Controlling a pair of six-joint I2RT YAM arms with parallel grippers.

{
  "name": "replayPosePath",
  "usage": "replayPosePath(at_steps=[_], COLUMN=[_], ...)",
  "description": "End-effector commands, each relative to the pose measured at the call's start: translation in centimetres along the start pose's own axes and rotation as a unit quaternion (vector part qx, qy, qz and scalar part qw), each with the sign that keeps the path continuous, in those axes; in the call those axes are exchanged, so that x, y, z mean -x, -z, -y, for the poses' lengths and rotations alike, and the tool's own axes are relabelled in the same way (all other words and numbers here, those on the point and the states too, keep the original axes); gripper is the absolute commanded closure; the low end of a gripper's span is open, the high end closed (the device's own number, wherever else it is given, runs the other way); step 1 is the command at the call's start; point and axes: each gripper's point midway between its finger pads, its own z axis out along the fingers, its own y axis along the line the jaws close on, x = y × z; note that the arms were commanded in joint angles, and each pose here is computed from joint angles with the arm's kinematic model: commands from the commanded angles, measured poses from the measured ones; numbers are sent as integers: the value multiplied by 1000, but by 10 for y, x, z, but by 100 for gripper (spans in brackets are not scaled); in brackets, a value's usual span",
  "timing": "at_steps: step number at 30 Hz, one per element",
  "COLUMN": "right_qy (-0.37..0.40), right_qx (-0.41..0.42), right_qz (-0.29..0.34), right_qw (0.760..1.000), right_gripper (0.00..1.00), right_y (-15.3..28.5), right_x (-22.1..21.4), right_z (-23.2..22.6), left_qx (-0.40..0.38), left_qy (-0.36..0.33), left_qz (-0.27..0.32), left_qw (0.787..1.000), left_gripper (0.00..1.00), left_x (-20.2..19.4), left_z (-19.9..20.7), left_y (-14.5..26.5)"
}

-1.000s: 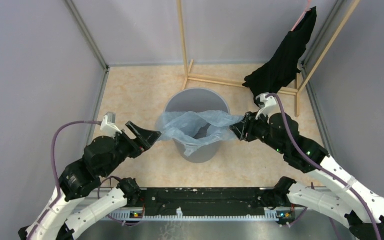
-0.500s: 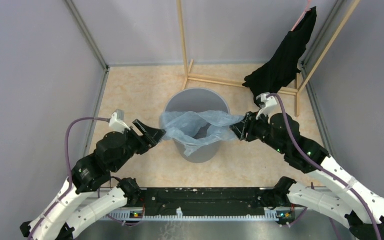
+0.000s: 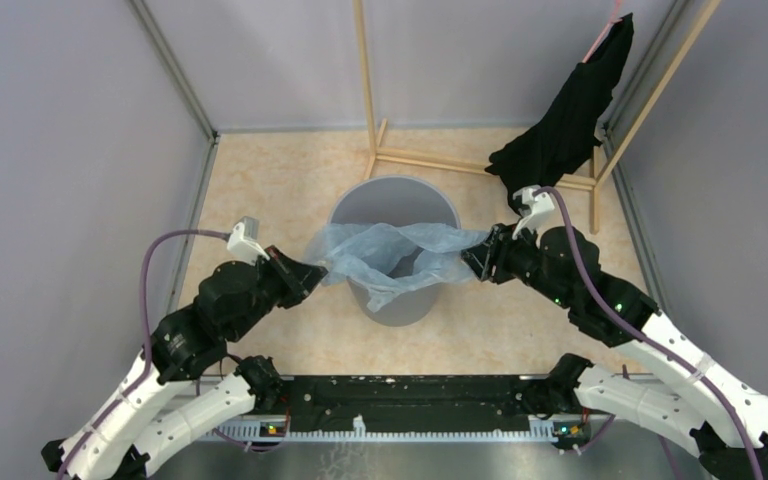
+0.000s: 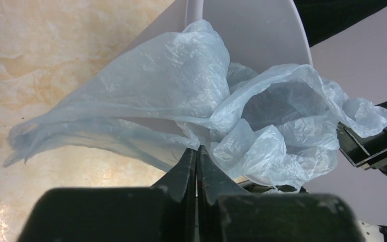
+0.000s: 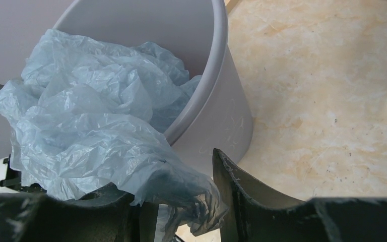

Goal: Put the trash bags into the trash bin

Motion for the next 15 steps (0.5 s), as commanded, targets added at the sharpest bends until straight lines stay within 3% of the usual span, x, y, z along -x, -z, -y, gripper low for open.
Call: replayPosePath(at_steps=[1, 8, 15], right_qy=[-1, 5, -1], right_qx=[8, -10, -20], right_qz=[19, -8, -30], right_qw=[1000, 1000, 999], right_gripper=[59, 57, 56], right_y=[4, 9, 5], right_x=[11, -7, -26], right_z=[-4, 8, 16], left_qx=[-10, 17, 48], left_qy=[-31, -82, -69], left_qz=[18, -32, -59], left_qw=[999, 996, 995], left_gripper=[100, 100, 100], left_x=[12, -7, -34], left_z=[6, -10, -39], left_y=[7, 6, -10])
